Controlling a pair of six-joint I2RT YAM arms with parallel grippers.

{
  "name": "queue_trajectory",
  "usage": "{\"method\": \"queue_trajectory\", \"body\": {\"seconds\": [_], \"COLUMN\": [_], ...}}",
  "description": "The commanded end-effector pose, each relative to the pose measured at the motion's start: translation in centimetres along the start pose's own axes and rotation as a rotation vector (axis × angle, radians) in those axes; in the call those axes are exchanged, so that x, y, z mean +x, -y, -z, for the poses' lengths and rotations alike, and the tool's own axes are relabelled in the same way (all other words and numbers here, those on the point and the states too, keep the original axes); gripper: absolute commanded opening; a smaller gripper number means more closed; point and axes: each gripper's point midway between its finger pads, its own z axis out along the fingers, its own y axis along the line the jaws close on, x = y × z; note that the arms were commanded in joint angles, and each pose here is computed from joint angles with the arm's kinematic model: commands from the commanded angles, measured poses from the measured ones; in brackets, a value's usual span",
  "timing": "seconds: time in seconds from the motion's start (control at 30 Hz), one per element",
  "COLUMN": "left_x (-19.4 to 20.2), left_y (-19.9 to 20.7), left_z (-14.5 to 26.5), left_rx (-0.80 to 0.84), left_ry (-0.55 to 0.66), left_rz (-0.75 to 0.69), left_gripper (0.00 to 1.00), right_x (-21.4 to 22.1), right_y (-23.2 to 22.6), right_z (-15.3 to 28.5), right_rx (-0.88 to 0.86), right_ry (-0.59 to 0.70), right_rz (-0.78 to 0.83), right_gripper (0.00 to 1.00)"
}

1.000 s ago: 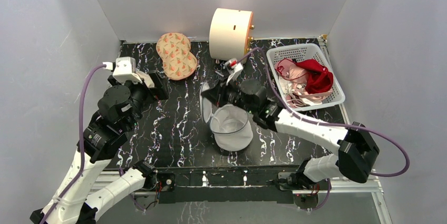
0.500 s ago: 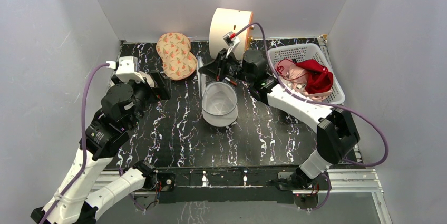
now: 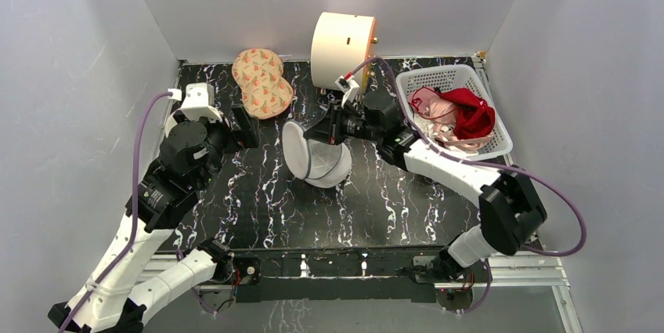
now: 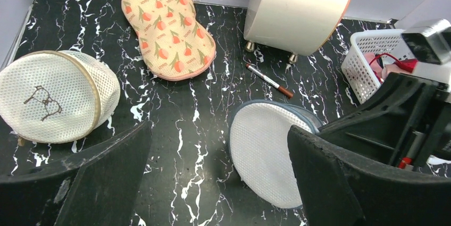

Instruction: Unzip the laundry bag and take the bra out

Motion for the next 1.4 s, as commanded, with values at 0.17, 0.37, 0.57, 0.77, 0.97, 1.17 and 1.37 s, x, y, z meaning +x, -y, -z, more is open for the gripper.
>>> {"method": "queue_trajectory", "body": {"seconds": [0.17, 0.37, 0.57, 0.77, 0.97, 1.17, 1.37], "left_x": [-0.1, 0.1, 0.3, 0.7, 1.1, 2.6, 4.3], "left_y": [0.8, 0.8, 0.9, 1.3, 1.8, 2.8, 3.7], "left_z": [-0.6, -0.6, -0.8, -1.0, -1.4, -2.0, -3.0], "left_rx": [0.023, 0.023, 0.025, 0.037, 0.056, 0.086, 0.111], "left_ry": [0.003, -0.005, -0.014, -0.027, -0.044, -0.103, -0.166], "left_rz": [0.014, 0.015, 0.016, 0.022, 0.035, 0.048, 0.038], "left_gripper": [0.98, 0.98, 0.98, 0.99, 0.98, 0.98, 0.98], "right_x": [-1.5, -0.4, 3.6, 5.9, 7.3, 6.9, 3.4], "right_y": [4.9, 8.6, 13.2, 15.5, 17.1, 18.8, 16.9], "right_z": [5.6, 8.0, 9.2, 8.9, 7.5, 5.8, 7.9], "right_rx": [0.264, 0.398, 0.544, 0.579, 0.559, 0.571, 0.616], "right_ry": [0.159, 0.171, 0.093, 0.040, -0.006, -0.032, 0.003], "right_rz": [-0.116, -0.128, -0.133, -0.136, -0.131, -0.113, -0.024], "right_gripper": [0.00, 0.00, 0.00, 0.00, 0.00, 0.00, 0.42]}}
